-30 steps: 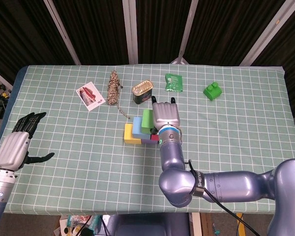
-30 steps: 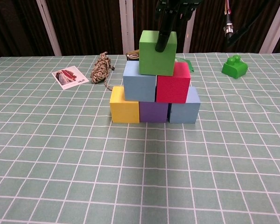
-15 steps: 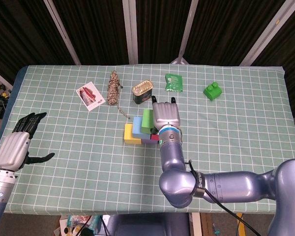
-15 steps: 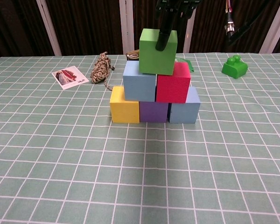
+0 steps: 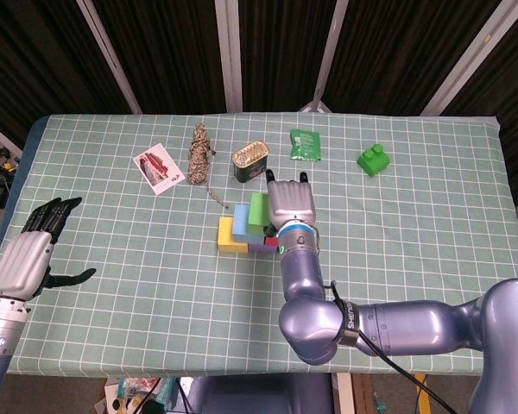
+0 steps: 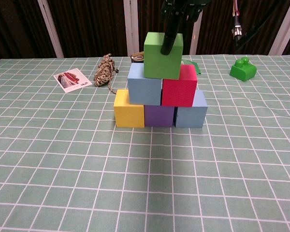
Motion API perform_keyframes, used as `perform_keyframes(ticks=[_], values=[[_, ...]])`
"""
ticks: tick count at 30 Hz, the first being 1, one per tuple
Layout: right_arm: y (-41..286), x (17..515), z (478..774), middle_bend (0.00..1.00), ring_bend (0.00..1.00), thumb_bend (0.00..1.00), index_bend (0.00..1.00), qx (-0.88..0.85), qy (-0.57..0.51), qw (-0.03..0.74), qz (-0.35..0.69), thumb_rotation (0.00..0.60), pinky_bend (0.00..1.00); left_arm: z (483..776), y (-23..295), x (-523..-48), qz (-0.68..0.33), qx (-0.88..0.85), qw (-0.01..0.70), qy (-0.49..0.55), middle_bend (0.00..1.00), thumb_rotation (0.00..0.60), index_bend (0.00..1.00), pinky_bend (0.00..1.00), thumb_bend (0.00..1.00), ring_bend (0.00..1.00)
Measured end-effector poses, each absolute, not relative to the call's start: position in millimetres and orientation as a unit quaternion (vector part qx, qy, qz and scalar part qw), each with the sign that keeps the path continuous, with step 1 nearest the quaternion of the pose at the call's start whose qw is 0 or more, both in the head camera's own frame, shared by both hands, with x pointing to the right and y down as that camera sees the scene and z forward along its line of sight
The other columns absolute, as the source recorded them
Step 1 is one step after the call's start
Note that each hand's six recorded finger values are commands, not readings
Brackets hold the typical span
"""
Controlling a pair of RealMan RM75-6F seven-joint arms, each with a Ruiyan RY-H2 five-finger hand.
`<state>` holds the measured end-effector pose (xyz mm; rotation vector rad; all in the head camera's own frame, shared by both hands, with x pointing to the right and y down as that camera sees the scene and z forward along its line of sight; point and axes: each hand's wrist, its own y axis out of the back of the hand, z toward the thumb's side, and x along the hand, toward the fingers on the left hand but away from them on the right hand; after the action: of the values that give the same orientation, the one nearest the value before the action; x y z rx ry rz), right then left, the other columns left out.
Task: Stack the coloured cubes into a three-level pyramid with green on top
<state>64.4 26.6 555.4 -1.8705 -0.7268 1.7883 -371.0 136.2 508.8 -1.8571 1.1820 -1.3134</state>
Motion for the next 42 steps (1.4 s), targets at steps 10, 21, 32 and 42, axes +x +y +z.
perform_keyframes(ticks=[10,21,32,42], values=[[26.9,63.1,555.1,0.13,0.10,0.29,0.00,-0.685,-0.263,0.226,0.641,0.600,0.00,508.9,136.5,-370.8,-0.492,-0.694,0.286,0.441,0.07,0.600,0.05,0.01,0.07,0.02],[27.3,63.2,554.2,0.00,0.00,0.29,0.00,-0.691,-0.261,0.228,0.634,0.600,0.00,509.0,136.5,-371.0,-0.493,-0.694,0.286,0.440,0.07,0.600,0.05,0.01,0.07,0.02],[35.3,61.0,548.0,0.00,0.00,0.20,0.00,-0.702,-0.250,0.230,0.625,0.600,0.00,509.1,136.9,-370.6,-0.494,-0.693,0.288,0.439,0.07,0.600,0.05,0.01,0.07,0.02],[38.9,73.1,535.9,0.00,0.00,0.19,0.00,-0.701,-0.255,0.249,0.617,0.600,0.00,506.9,136.0,-373.9,-0.495,-0.687,0.294,0.443,0.07,0.600,0.05,0.01,0.07,0.02]])
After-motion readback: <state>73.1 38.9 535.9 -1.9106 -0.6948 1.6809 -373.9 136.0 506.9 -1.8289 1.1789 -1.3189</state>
